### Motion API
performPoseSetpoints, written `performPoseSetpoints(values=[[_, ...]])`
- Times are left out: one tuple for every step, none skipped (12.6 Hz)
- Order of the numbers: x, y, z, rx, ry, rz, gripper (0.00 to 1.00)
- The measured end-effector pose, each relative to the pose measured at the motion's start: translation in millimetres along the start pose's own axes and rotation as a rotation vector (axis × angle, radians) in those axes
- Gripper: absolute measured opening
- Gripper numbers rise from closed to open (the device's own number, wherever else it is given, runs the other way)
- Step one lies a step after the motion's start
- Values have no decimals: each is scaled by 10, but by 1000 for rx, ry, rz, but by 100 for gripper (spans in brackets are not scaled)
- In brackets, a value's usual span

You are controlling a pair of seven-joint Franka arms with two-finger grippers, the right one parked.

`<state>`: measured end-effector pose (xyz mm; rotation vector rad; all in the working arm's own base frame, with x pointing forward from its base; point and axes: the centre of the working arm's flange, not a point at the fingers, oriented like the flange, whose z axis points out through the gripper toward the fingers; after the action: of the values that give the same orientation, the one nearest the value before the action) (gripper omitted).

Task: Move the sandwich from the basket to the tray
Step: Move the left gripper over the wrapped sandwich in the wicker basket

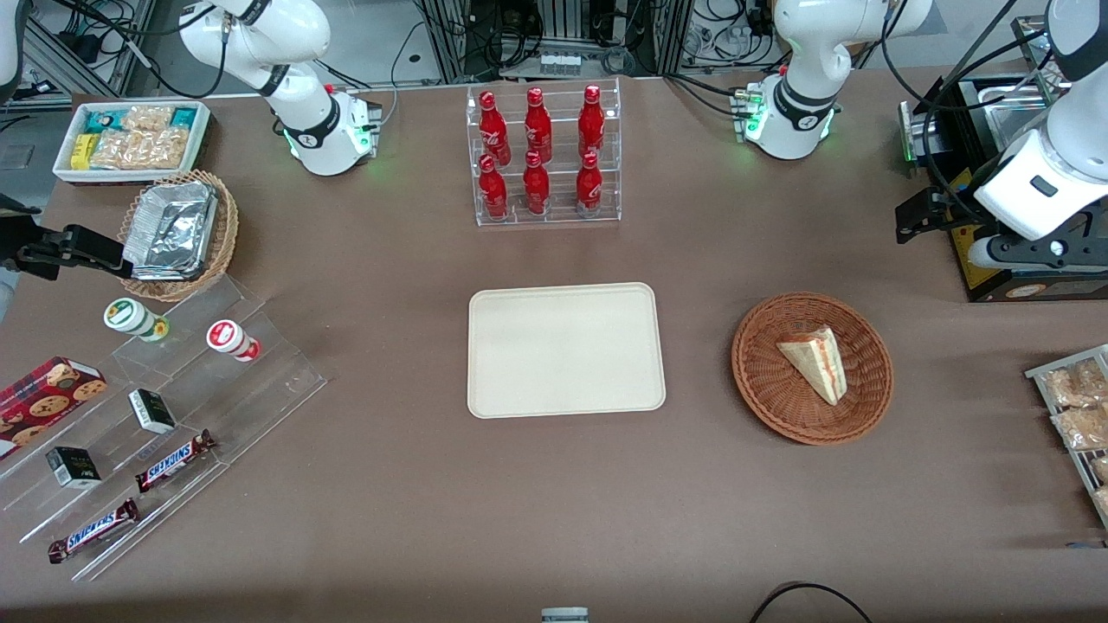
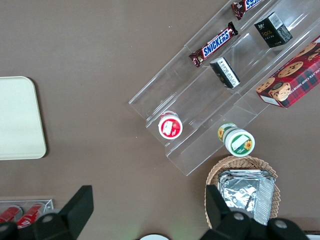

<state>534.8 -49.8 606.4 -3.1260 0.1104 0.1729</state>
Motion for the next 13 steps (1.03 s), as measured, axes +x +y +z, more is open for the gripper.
performPoseSetpoints(values=[[7, -6, 6, 6, 0, 0, 100], [24, -15, 19, 11, 2, -1, 100], [46, -15, 38, 10, 3, -1, 100], [71, -17, 70, 10, -1, -1, 100], [107, -19, 119, 9, -7, 0, 100], [156, -20, 184, 8, -12, 0, 100], [209, -22, 280, 7, -18, 0, 100], [255, -22, 393, 6, -23, 1, 100], [303, -22, 527, 5, -25, 1, 100], [354, -21, 672, 4, -19, 2, 100], [407, -19, 831, 3, -6, 2, 100], [454, -18, 1021, 2, 2, 3, 100], [492, -16, 1222, 1, 6, 3, 100]])
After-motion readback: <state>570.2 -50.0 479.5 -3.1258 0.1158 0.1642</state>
